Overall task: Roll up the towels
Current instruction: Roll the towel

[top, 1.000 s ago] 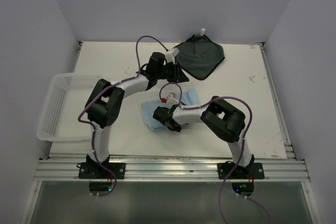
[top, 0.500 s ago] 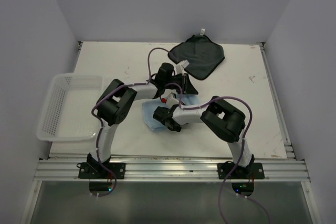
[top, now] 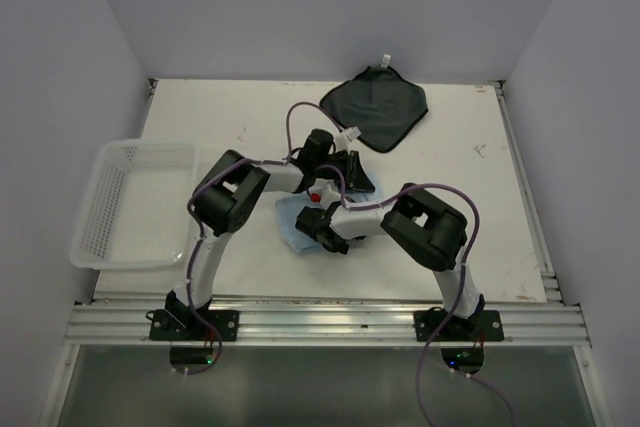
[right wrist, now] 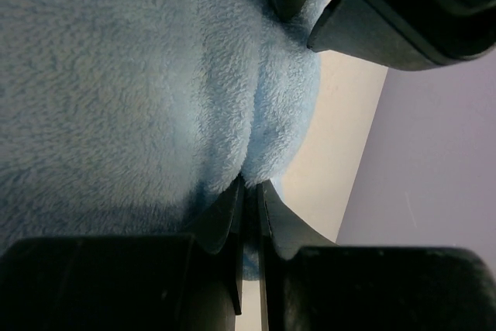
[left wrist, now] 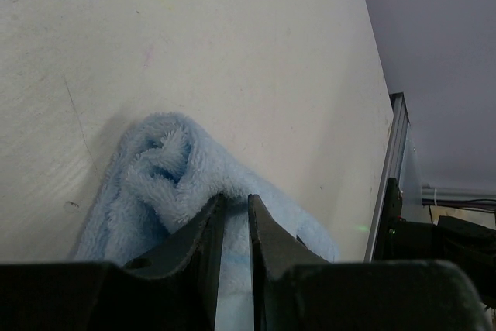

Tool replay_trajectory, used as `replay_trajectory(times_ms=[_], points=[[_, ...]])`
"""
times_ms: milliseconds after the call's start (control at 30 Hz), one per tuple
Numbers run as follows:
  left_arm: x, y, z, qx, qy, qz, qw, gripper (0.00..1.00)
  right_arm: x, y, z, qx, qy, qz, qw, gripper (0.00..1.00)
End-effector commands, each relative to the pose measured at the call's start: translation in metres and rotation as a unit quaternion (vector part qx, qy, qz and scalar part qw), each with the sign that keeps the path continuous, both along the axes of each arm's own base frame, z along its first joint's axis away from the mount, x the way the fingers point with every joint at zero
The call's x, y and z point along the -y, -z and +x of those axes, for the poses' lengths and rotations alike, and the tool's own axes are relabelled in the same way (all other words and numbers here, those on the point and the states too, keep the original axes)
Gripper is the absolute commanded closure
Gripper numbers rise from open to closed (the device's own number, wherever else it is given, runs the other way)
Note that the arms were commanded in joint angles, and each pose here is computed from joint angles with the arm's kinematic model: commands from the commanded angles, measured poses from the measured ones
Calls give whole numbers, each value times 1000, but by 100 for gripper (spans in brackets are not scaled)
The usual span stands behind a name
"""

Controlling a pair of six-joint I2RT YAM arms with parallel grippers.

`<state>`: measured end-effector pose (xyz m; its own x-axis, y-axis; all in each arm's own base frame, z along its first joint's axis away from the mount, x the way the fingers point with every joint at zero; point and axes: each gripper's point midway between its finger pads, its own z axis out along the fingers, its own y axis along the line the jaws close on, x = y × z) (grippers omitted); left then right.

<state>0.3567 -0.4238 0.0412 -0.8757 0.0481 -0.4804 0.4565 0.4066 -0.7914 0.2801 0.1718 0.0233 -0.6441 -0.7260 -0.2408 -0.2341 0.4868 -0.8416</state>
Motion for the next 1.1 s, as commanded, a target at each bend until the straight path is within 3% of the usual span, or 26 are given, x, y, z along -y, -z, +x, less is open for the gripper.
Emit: replay_trajectory(times_ms=[0,267,767,1067], points=[[-4,31,0,-11,-3,30,999,77,-21,20,-4,3,23,98,995,100],[-9,39,5,-7,-1,61,998,77,-16,11,-5,23,26,119,992,91],[-18,39,12,-3,-34,77,996,78,-27,-10,-12,44,26,234,971,68],[-20,41,13,0,-35,81,996,78,-31,-23,-15,53,28,290,955,65]])
